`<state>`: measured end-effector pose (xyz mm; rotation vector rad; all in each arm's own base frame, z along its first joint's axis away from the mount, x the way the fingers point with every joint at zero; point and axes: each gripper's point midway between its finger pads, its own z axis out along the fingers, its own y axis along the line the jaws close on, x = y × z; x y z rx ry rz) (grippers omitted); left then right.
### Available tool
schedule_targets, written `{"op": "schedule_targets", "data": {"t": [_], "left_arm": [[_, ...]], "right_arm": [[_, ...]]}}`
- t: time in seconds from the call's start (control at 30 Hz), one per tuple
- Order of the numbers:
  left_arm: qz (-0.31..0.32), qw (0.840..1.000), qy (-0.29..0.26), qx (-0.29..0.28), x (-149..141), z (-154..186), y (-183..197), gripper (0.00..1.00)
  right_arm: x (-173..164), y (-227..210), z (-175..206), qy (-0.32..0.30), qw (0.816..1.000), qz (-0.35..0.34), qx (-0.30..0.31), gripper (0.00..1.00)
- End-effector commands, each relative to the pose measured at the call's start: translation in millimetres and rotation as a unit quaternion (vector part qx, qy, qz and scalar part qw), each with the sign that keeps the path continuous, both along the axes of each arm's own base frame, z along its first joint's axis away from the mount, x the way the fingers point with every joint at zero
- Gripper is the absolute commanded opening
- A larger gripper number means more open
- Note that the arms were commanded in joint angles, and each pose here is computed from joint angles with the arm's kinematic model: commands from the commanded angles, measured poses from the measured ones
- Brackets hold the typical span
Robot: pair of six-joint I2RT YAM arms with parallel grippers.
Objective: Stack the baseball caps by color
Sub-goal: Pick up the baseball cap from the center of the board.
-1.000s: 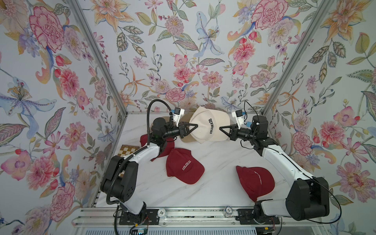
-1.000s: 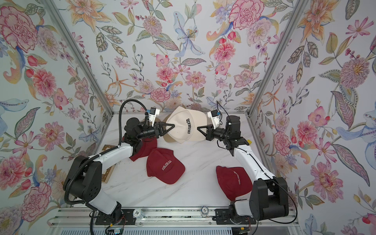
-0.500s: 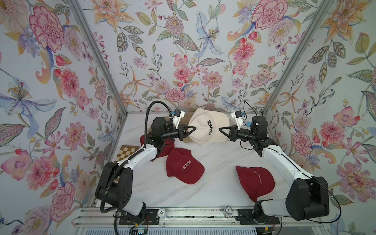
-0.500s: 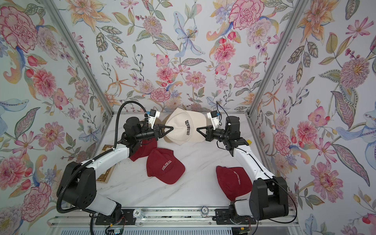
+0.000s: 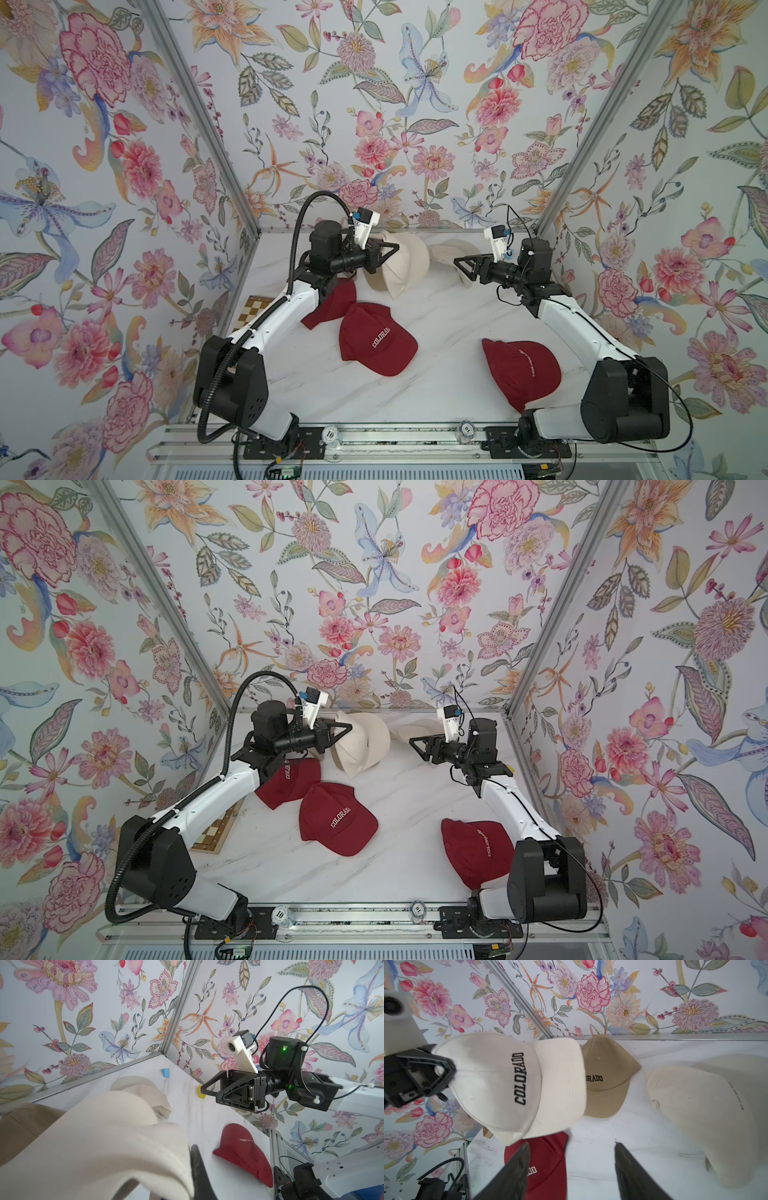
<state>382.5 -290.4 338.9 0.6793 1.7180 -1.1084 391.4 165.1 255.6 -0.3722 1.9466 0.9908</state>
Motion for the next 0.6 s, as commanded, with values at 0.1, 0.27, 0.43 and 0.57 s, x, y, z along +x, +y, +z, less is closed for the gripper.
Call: {"op": "schedule_targets", "data": {"t": [0.1,0.27,0.43,0.57], "left_arm": [[0.02,0.987,-0.005,0.161,19.4,-22.3,-22.3,0.0],[0.033,0.958,-0.019,0.284,23.5,-28.5,-27.3,0.0],[0.038,0.924,-0.026,0.379,26.2,-37.0,-31.3,0.0],[0.01,0.926,-0.035,0.375,20.0,-28.4,-40.7,0.0]], "right_arm": [[-8.4,2.4,18.6,-0.049,0.997,-0.012,-0.062,0.99],[-23.4,18.6,20.9,-0.112,0.983,0.003,-0.145,0.99],[-37.9,42.9,22.4,-0.191,0.963,0.03,-0.188,0.99],[-47.0,60.9,27.4,-0.257,0.944,0.041,-0.202,0.99]]}}
